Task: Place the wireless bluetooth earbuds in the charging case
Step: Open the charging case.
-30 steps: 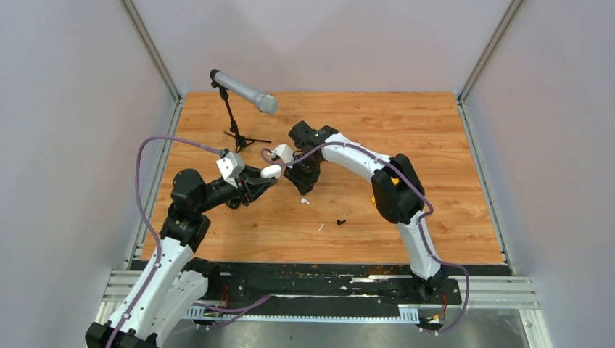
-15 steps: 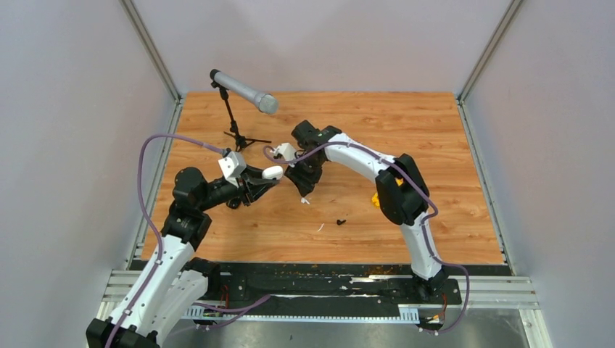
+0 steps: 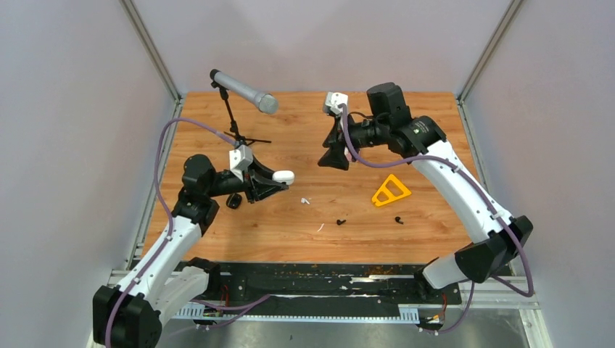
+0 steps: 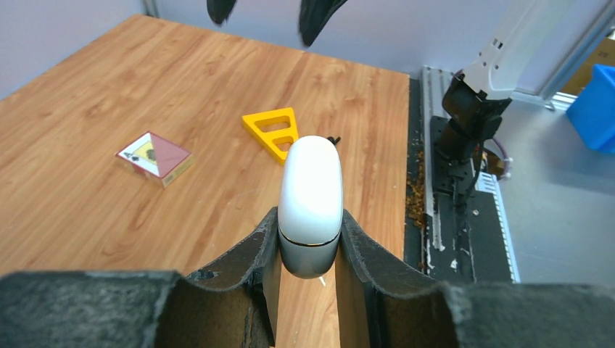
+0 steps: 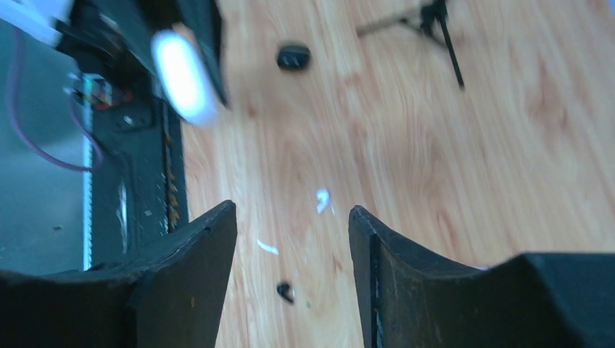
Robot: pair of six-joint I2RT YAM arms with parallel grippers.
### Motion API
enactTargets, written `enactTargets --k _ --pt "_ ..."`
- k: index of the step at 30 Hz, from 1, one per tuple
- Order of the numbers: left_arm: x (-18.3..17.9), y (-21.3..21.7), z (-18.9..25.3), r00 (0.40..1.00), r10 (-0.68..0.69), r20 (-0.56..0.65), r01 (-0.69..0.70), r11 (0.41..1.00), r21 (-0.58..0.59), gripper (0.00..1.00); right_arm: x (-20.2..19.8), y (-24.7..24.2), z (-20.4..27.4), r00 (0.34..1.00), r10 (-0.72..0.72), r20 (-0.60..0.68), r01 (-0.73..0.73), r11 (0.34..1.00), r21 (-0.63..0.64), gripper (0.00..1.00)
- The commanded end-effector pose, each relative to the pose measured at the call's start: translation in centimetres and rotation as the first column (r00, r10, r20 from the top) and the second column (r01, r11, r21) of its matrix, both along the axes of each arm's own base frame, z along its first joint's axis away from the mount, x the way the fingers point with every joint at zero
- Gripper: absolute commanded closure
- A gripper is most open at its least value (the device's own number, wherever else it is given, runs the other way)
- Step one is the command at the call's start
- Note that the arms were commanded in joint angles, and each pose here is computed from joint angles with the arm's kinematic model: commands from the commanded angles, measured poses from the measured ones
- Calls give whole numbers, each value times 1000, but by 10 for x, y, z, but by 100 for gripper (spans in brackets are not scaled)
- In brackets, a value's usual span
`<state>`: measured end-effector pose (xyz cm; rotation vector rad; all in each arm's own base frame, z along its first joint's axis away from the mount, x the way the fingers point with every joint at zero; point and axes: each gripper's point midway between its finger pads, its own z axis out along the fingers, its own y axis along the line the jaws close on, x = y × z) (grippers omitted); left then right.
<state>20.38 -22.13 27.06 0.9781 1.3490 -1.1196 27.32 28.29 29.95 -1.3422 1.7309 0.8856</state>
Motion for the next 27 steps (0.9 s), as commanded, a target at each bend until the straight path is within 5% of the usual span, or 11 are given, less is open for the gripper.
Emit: enactTargets --k 1,8,27 --pt "-10 -10 29 990 -113 83 115 993 -26 100 -21 46 52 993 109 51 -116 980 161 41" --pt "-10 -14 29 988 -130 88 132 991 -26 100 -45 80 44 975 220 -35 -213 965 155 34" --pt "-9 -15 34 989 -101 112 108 993 -54 100 -40 88 12 974 187 -128 -177 980 91 30"
